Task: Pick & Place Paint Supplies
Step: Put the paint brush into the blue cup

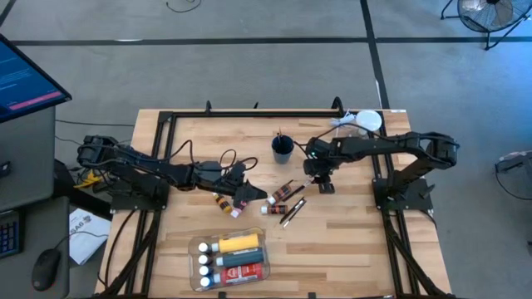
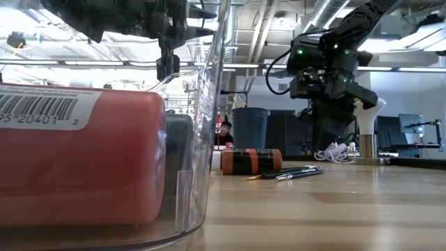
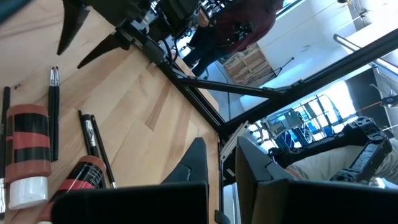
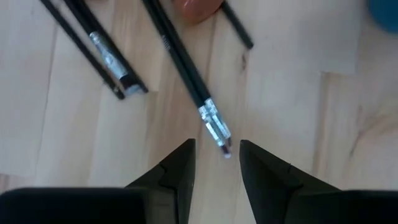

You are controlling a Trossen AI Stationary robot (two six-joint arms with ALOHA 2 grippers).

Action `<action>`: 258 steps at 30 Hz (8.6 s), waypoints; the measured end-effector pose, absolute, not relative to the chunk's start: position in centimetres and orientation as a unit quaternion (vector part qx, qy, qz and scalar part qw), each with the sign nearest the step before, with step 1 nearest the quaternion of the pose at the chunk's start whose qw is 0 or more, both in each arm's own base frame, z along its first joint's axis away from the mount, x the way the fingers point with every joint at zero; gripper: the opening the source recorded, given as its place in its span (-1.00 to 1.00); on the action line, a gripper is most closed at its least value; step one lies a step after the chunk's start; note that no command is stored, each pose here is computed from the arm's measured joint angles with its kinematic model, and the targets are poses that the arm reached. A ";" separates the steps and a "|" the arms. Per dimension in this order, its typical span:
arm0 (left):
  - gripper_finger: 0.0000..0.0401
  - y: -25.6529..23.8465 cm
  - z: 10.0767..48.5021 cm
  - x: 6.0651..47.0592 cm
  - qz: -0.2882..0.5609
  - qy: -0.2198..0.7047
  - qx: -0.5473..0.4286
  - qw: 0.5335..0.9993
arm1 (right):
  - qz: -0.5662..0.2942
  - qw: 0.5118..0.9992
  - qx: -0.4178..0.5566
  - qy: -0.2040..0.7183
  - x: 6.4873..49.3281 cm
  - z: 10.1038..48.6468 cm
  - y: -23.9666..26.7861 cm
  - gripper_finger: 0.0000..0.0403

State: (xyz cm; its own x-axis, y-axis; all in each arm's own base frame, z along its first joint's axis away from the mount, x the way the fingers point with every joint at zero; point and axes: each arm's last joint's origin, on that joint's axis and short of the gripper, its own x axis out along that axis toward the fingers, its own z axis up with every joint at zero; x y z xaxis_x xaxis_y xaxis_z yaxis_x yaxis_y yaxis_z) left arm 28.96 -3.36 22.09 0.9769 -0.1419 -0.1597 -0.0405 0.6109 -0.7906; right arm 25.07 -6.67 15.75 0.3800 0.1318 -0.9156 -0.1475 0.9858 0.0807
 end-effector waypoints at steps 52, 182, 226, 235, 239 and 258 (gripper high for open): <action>-0.99 -3.8 22.1 28.9 -0.035 0.106 -0.440 0.891 | 0.076 0.768 0.019 0.635 25.0 12.3 -6.7 -0.96; -0.99 -4.1 22.1 28.9 -0.020 0.097 -0.425 0.900 | 0.065 0.754 -0.023 0.653 23.9 13.6 -3.6 -0.75; -0.99 -4.2 22.1 28.9 -0.021 0.097 -0.426 0.899 | 0.088 0.753 -0.052 0.650 25.1 12.5 -1.2 -0.58; -0.99 -4.2 22.1 28.9 -0.021 0.097 -0.426 0.899 | 0.086 0.749 -0.043 0.655 24.9 12.4 -1.6 -0.97; -0.99 -4.2 22.1 28.9 -0.021 0.097 -0.426 0.899 | 0.083 0.749 -0.039 0.656 24.9 12.4 -1.6 -0.96; -0.99 -4.2 22.1 28.9 -0.021 0.097 -0.426 0.899 | 0.088 0.702 -0.028 0.706 25.3 14.8 -1.6 -1.00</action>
State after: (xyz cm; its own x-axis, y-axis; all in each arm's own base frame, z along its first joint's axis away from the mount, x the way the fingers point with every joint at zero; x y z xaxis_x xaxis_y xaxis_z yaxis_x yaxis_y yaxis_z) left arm 28.86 -4.16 22.12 0.9802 -0.1211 -0.1567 -0.0444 0.6366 -0.7699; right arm 25.31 -1.60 14.82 -0.0124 0.0838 -0.9964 -0.1628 0.9830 0.0847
